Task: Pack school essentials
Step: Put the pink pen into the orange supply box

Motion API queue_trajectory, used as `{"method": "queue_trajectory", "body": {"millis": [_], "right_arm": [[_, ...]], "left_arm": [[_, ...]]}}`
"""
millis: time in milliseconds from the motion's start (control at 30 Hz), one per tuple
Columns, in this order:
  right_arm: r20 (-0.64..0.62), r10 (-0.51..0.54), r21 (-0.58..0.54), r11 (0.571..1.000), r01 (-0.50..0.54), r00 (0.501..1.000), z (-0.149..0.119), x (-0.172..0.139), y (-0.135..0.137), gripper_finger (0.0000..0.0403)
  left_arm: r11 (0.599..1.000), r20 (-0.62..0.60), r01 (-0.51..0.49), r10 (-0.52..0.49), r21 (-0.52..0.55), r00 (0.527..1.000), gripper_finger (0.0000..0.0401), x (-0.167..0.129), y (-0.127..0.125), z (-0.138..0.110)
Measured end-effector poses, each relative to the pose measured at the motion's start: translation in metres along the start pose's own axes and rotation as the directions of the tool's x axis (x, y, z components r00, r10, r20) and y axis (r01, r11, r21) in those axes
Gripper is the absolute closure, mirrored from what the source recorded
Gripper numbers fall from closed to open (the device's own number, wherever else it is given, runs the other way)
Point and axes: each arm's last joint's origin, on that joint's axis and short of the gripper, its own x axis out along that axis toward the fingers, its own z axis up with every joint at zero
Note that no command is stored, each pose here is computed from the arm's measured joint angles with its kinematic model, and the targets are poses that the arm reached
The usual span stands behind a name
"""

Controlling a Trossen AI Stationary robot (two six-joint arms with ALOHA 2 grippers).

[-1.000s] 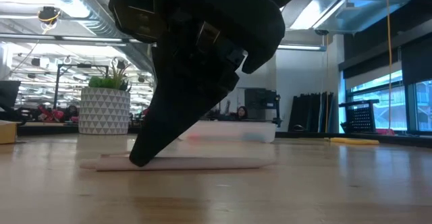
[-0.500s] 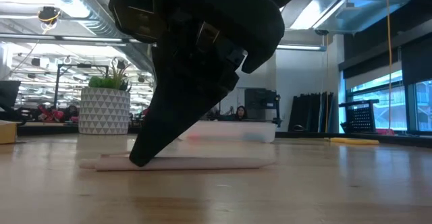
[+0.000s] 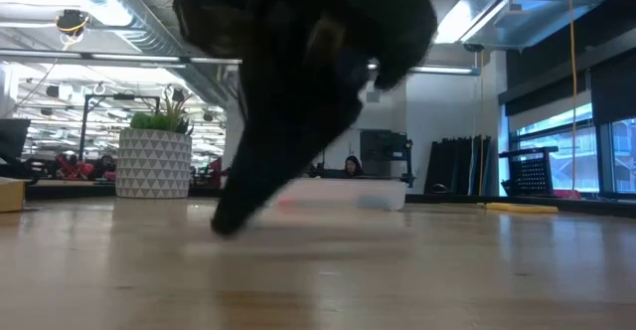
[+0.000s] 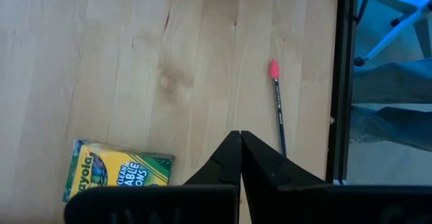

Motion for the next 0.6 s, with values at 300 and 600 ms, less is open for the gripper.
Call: {"method": "queue_trajectory", "body": {"millis": [300,600], "right_arm": [[0.025,-0.009,0.040,0.999,0.008,1.000,0.009,-0.027,-0.008,0.0385],[-0.023,-0.118,0.050,0.992,0.119,0.993,0.012,-0.062,-0.043,0.0385]], "left_arm": [[1.000,0.002,-0.001,0.001,0.000,1.000,0.0401,0.000,0.000,0.000],[1.000,0.003,-0.003,0.003,0.000,1.000,0.0401,0.000,0.000,0.000]]}}
